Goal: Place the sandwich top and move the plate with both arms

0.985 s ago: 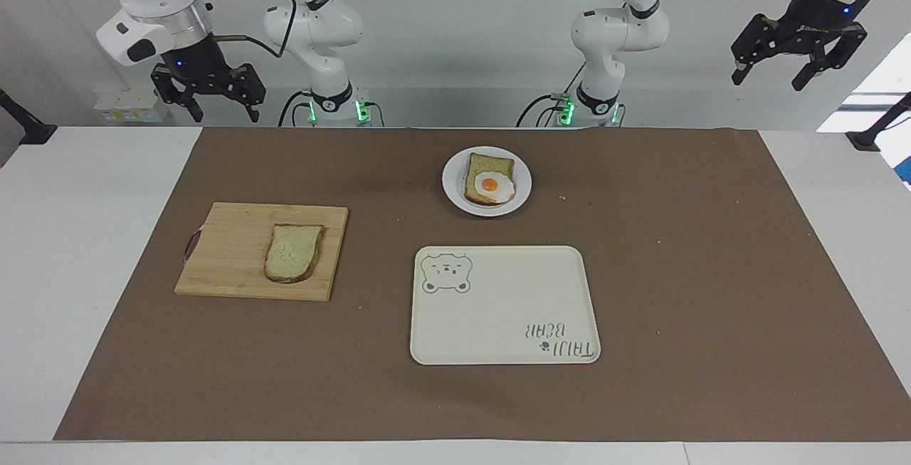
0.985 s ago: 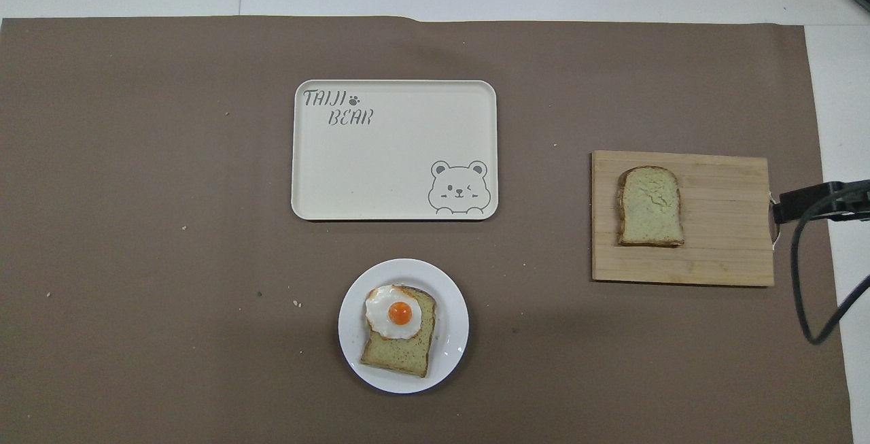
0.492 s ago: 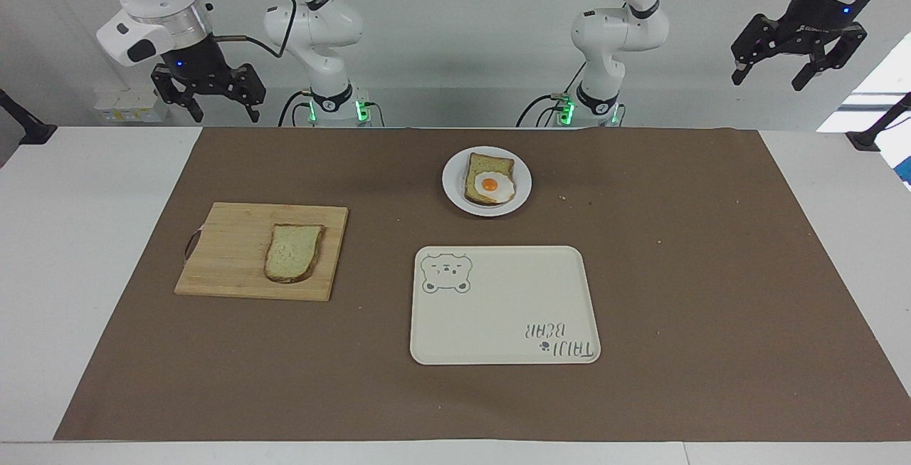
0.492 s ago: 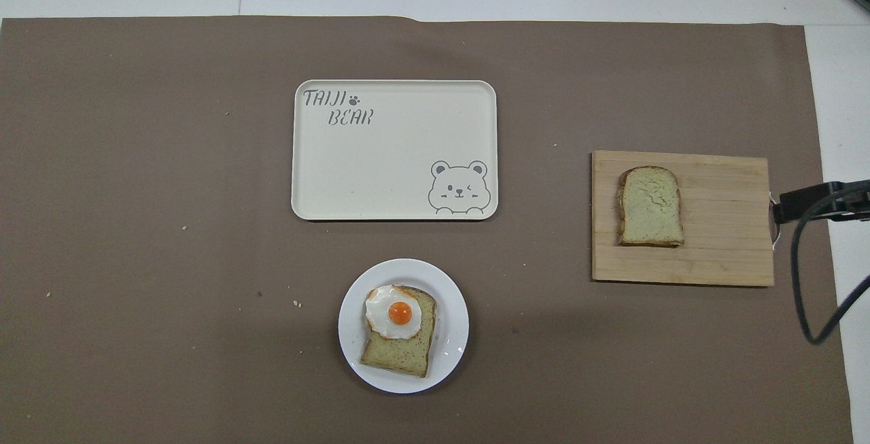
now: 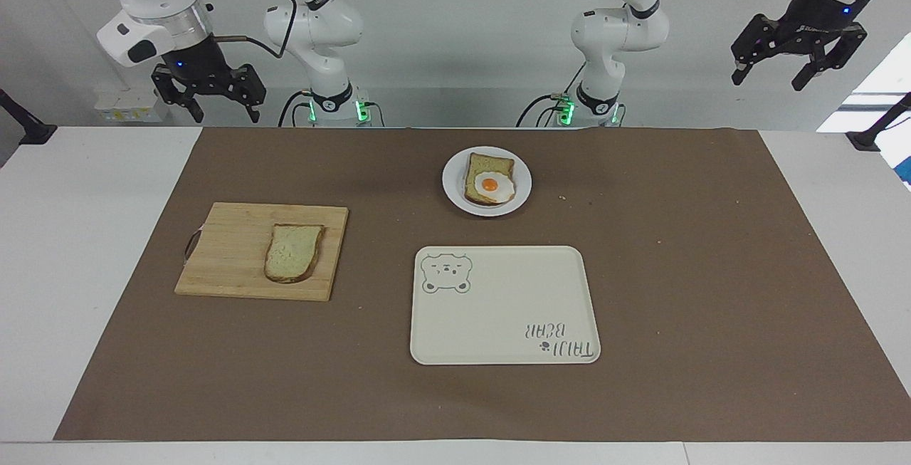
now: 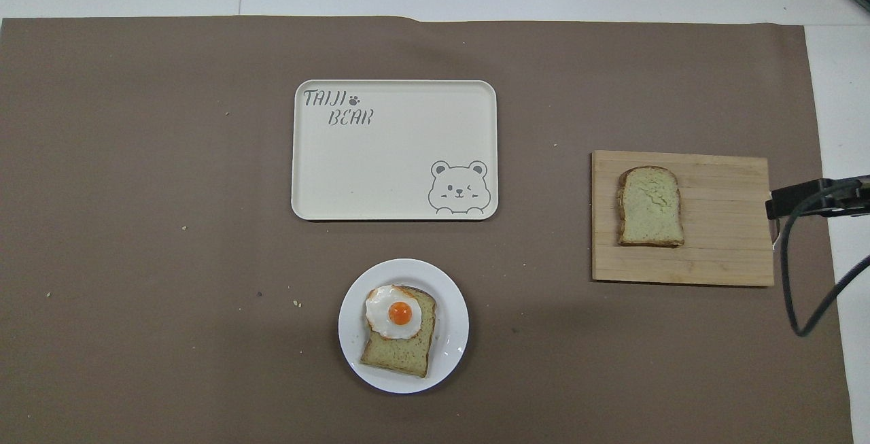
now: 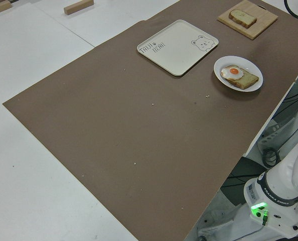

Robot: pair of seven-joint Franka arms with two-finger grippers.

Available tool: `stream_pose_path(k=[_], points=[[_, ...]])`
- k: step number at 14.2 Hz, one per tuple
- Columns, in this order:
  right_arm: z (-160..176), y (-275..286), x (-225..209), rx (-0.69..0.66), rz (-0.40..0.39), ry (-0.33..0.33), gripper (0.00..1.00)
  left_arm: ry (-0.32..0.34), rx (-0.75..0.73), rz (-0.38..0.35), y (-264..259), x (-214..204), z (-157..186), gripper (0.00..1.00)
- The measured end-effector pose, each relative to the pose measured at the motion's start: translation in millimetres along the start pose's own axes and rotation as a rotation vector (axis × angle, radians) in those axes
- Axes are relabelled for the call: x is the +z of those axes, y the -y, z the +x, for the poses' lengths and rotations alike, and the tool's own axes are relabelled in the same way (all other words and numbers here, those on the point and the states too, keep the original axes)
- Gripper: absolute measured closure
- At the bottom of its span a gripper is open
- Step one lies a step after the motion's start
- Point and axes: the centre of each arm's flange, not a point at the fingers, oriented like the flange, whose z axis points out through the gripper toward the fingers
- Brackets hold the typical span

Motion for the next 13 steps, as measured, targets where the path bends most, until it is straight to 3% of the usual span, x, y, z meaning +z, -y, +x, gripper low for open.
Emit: stream_pose_path(k=[6,13], points=[[11.2,-26.0,50.9,-0.029,0.003,-0.022,0.0,0.0,0.0,0.0,0.0,0.0,0.0,0.0],[32.2,-53.0,164.1,-0.065,0.088,-0.013,0.0,0.0,0.0,0.0,0.0,0.0,0.0,0.0]])
